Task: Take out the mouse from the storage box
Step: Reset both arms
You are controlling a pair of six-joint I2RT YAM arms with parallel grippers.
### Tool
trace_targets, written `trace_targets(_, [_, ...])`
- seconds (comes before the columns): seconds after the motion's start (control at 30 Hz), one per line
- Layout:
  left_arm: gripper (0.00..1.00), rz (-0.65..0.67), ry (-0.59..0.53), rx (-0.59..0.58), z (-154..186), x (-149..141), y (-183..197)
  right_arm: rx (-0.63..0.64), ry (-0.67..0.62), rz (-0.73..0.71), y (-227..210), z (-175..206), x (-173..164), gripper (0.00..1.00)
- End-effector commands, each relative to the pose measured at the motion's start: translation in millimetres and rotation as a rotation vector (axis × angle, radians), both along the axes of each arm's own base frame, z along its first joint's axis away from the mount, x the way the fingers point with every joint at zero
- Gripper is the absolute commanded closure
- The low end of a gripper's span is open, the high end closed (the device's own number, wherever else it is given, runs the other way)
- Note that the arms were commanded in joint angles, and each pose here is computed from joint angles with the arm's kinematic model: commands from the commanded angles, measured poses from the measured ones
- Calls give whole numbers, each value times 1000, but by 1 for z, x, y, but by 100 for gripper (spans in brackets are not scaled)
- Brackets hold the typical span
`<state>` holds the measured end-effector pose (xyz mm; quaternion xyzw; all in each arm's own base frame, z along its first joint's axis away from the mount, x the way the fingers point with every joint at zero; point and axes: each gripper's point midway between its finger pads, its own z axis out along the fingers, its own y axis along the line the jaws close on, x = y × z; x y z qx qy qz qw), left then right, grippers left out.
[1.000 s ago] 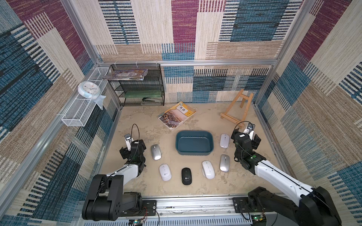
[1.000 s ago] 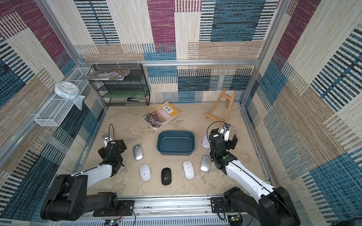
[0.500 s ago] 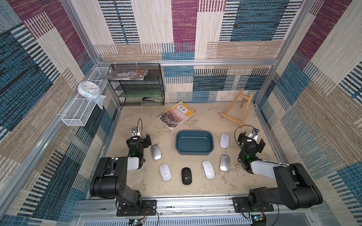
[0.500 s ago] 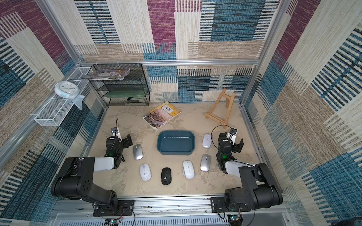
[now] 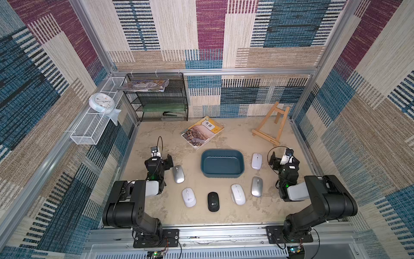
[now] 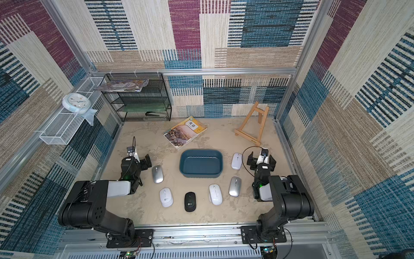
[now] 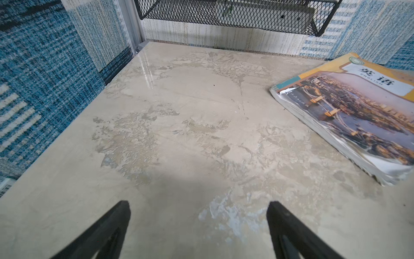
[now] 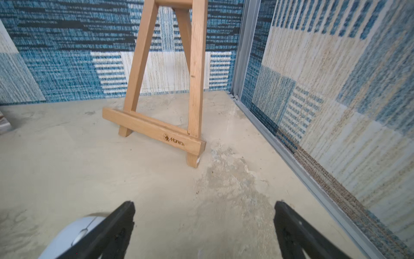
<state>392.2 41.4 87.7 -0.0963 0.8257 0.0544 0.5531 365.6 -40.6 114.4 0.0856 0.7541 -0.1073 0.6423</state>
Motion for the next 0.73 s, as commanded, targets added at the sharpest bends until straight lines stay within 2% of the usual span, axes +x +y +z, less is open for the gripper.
trace_targets(0.0, [1,19,-21,-1,5,1,3,23,-42,65,11,15,8,1])
trace_targets(0.7, [1,-4,-10,2,4,3,0,23,-49,62,10,16,8,1])
